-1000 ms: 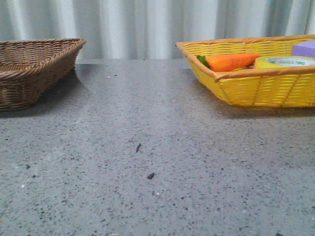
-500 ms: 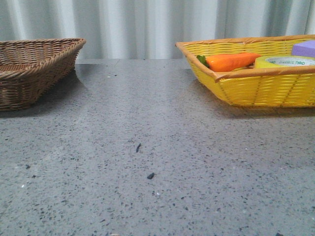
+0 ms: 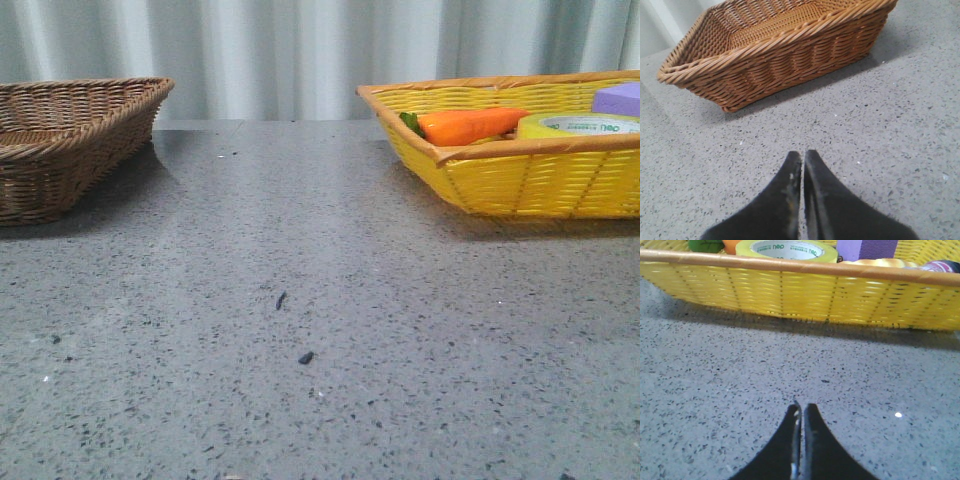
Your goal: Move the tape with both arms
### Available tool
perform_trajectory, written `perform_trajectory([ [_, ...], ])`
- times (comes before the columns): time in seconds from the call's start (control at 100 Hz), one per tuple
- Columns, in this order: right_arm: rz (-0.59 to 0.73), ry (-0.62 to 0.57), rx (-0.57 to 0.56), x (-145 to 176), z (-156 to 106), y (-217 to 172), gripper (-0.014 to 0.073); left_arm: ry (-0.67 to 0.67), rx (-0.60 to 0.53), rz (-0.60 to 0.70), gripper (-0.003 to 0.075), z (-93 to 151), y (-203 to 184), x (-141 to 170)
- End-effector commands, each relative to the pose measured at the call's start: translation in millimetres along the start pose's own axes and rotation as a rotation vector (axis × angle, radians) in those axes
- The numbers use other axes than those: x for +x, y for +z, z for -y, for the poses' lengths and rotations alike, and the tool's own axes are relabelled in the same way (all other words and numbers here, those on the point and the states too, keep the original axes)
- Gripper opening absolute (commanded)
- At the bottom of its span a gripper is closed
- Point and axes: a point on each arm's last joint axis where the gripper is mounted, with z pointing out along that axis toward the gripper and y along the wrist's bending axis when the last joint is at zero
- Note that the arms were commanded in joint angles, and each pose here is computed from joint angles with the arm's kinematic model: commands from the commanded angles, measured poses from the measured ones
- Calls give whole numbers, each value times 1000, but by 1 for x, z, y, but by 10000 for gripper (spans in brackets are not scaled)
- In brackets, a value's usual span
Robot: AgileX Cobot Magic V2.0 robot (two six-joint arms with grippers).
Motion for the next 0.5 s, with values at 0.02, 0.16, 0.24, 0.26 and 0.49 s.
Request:
perform_trajectory([
  [0.02, 5, -3, 9, 6, 0, 1, -62, -17, -27, 66, -20, -1, -1, -3],
  [0.16, 5, -3, 9, 6, 0, 1, -62, -11, -1, 73, -20, 0, -1, -3],
  [0.24, 5, -3, 9, 6, 0, 1, -62, -4, 31, 81, -20, 2, -1, -3],
  [0.26, 5, -3, 9, 6, 0, 1, -62, -3, 35, 83, -20, 2, -1, -3],
  [0.49, 5, -3, 9, 6, 0, 1, -62, -1, 44, 93, -20, 2, -2, -4],
])
